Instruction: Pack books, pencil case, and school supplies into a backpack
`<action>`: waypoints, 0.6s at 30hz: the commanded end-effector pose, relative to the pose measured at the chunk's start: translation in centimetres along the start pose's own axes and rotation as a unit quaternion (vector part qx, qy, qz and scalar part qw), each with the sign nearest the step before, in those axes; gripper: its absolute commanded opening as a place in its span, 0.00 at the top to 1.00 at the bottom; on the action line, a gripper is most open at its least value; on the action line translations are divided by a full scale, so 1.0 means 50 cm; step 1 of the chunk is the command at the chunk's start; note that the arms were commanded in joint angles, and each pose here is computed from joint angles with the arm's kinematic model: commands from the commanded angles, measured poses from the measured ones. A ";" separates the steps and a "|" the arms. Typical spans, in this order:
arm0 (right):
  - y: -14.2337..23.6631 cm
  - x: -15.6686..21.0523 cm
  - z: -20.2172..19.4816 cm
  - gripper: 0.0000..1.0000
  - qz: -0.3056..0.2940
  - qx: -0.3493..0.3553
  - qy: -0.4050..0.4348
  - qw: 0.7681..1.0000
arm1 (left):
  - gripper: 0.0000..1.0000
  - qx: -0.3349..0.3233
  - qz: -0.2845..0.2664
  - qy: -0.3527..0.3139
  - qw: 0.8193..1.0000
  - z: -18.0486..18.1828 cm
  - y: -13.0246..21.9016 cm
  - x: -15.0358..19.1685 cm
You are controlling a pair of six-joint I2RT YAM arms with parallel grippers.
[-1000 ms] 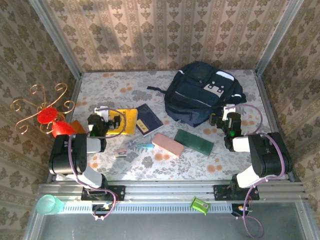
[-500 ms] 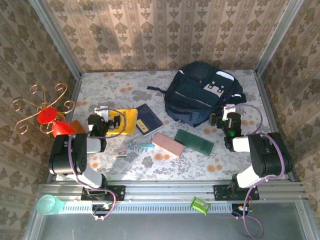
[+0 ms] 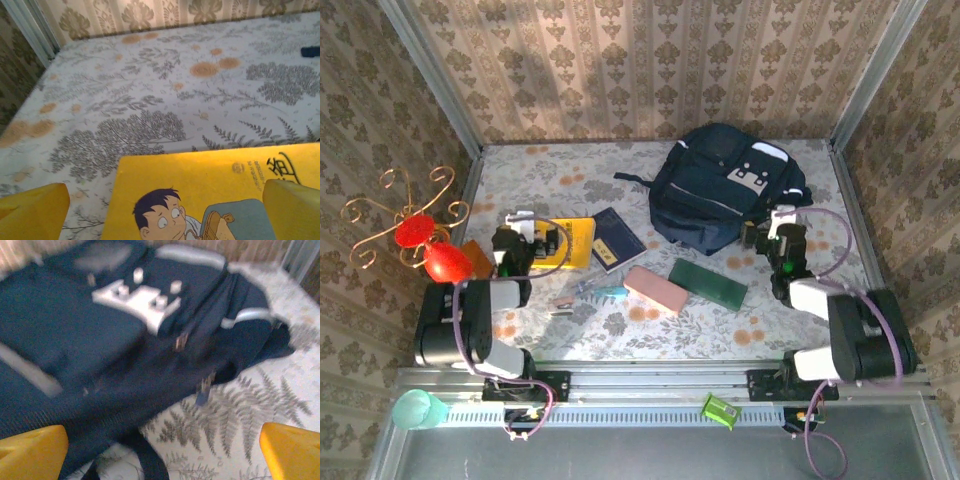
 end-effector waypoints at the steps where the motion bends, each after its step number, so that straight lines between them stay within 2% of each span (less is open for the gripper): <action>1: 0.056 -0.064 -0.030 0.01 -0.053 0.045 -0.061 0.996 | 0.00 -0.009 -0.010 0.024 1.000 0.003 0.029 -0.072; 3: 0.084 -0.083 -0.048 0.01 -0.061 0.070 -0.098 0.991 | 0.00 0.002 -0.014 0.082 0.997 0.000 0.044 -0.102; 5: 0.105 -0.105 -0.062 0.03 -0.042 0.090 -0.153 0.983 | 0.00 0.056 -0.007 0.137 0.989 -0.026 0.054 -0.118; 8: 0.090 -0.130 -0.028 0.06 0.014 0.050 -0.185 0.981 | 0.00 0.133 -0.001 0.203 0.970 -0.088 0.053 -0.121; 12: 0.034 -0.124 -0.006 0.05 0.149 0.055 -0.207 0.965 | 0.01 0.171 0.045 0.213 0.961 -0.204 0.045 -0.116; 18: -0.030 -0.071 -0.034 0.05 0.242 0.082 -0.230 0.939 | 0.06 0.204 0.173 0.200 0.943 -0.373 0.048 -0.096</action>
Point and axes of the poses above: each hand's point on the last joint's axis, 136 mm out from that joint toward the fingers, its own y axis back along the fingers, its own z axis along the line the jaws close on, x = y × z, the point moved 6 cm from there along y, back along the fingers, and after that the axes turned 5 degrees about y, right-handed, at the moved point
